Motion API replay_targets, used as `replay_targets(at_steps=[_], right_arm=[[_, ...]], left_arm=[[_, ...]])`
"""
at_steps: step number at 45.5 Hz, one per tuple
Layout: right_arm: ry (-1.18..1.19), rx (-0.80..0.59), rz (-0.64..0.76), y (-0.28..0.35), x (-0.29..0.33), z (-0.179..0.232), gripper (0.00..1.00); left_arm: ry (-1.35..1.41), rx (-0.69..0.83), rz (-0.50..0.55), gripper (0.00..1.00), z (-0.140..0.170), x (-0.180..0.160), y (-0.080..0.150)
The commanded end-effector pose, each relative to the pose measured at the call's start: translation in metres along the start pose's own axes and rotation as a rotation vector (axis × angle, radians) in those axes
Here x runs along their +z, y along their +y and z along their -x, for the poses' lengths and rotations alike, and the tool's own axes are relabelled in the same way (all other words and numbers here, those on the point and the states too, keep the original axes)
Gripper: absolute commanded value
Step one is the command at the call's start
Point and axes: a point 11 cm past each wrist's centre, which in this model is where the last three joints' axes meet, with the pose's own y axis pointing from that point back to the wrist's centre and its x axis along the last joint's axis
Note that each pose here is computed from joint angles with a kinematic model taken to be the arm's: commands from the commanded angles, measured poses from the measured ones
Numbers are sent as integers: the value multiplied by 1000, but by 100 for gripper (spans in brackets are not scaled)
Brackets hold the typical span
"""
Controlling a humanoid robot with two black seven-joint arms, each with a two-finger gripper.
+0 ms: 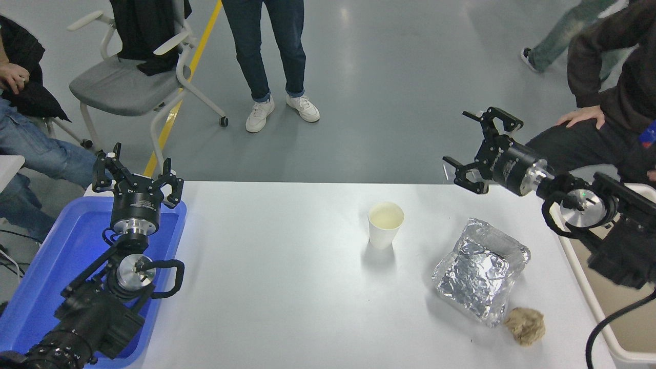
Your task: Pick up paper cup place in dustbin
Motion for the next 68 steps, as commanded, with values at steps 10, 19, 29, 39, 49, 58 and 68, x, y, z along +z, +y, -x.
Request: replay_targets(at_steps=[10,19,29,39,49,58,68], right_arm=[[747,-76,550,68,-26,13,100],[1002,-150,702,93,-41,35,100],[1150,-263,883,119,-47,77,100],[1184,-350,936,128,-70,117,100],[1127,-471,923,141,-92,182,100],[1189,-499,952,136,-94,208,100],[1232,-520,938,127,-98,222,100]], left_arm=[[-1,-1,-2,99,0,0,0],[-1,-1,-2,99,0,0,0],[-1,-1,-2,99,0,0,0],[-1,-1,-2,99,0,0,0],[-1,1,-2,99,0,0,0],[-1,1,-2,99,0,0,0],[0,0,0,99,0,0,0]])
